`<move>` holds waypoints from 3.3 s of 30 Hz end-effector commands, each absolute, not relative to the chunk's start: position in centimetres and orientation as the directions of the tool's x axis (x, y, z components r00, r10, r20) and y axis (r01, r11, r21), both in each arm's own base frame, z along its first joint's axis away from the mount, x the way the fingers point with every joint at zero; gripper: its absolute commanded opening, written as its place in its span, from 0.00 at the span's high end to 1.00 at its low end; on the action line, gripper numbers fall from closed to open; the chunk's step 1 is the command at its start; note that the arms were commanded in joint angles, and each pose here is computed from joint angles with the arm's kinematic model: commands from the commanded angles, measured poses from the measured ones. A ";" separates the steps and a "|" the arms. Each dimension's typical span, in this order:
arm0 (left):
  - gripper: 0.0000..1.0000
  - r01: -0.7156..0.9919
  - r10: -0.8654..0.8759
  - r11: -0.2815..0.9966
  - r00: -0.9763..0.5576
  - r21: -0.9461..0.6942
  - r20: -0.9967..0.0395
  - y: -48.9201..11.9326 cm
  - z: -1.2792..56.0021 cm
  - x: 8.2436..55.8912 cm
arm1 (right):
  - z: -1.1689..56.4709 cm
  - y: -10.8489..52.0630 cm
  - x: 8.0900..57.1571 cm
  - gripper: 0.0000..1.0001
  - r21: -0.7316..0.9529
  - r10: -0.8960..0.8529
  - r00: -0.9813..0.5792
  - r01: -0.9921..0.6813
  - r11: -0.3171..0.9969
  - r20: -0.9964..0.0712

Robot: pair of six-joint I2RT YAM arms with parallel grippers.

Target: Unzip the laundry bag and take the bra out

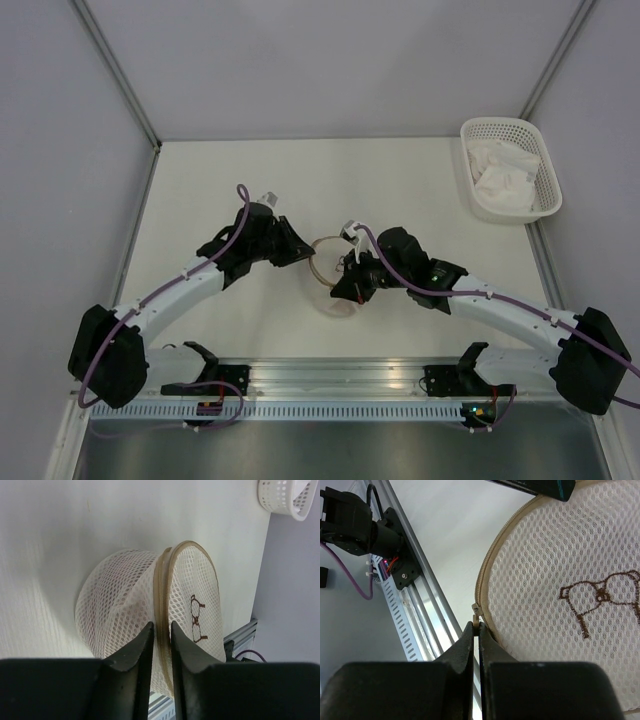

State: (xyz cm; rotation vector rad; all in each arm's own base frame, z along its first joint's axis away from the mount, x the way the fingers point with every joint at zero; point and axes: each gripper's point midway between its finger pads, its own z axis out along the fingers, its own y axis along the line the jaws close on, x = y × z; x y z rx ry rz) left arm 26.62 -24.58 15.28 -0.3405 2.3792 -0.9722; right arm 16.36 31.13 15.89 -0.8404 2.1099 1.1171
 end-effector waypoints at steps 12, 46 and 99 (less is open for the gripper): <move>0.91 0.118 -0.349 0.663 -0.824 -0.739 -0.445 -22.9 17.2 31.4 | 16.1 29.8 18.4 1.00 0.378 -0.255 -0.589 -0.736 0.562 -0.766; 0.95 0.171 -0.172 0.574 -0.931 -0.801 -0.322 -21.7 13.3 34.0 | 12.4 22.0 25.0 1.00 -0.006 -0.279 -0.653 -0.387 0.922 -0.704; 0.09 0.031 -0.572 0.588 -0.691 -0.809 -0.442 -15.5 19.2 24.1 | 19.2 35.8 28.3 0.64 0.235 -0.283 -0.561 -0.678 0.697 -0.778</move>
